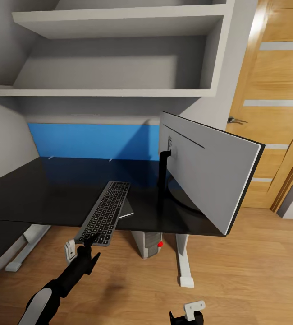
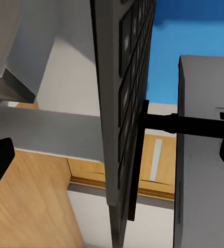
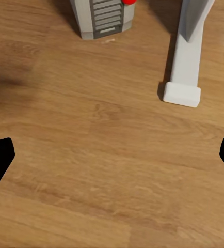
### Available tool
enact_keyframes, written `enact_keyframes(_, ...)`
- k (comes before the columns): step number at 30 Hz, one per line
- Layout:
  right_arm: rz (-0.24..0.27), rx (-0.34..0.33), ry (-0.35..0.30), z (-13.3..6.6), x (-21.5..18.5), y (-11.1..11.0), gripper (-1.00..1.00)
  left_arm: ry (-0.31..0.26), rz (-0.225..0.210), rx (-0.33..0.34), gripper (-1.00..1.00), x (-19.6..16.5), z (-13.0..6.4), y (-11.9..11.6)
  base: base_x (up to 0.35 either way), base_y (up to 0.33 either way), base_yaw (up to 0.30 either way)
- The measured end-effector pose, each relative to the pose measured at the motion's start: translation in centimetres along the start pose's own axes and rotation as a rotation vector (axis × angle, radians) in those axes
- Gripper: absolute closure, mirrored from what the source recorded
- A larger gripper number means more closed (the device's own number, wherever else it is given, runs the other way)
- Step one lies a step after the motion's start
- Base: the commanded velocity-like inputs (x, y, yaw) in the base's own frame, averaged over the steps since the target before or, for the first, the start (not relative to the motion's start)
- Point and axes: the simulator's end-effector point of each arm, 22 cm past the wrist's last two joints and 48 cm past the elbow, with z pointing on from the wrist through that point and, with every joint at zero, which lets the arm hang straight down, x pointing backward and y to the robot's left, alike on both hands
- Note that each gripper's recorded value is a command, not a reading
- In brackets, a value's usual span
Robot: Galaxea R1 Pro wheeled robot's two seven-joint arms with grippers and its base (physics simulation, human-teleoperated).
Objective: In the bedroom, organize the workspace by keeping the computer under the desk, ensuring the monitor is on the desk, placing the keyboard on the desk next to the monitor, placing the mouse on the desk next to the keyboard, moving the folder from the swivel chair onto the desk next to the mouse, stacking the notebook on top of the folder with the pen on top of the notebook, and positioning the swivel chair next to the desk.
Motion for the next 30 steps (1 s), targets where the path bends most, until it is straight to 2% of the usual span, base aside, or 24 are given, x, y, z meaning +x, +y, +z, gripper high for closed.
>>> enact_keyframes(25,0.0,0.0,0.0,0.0,0.0,0.04,-1.0,0.001,-0.001,-0.002,-1.0,0.07,0.01,0.08,0.0,0.0,0.0)
enact_keyframes(30,0.0,0.0,0.0,-0.02,-0.01,0.04,-1.0,0.001,-0.001,-0.002,-1.0,0.08,-0.01,0.08,0.128,0.0,0.0)
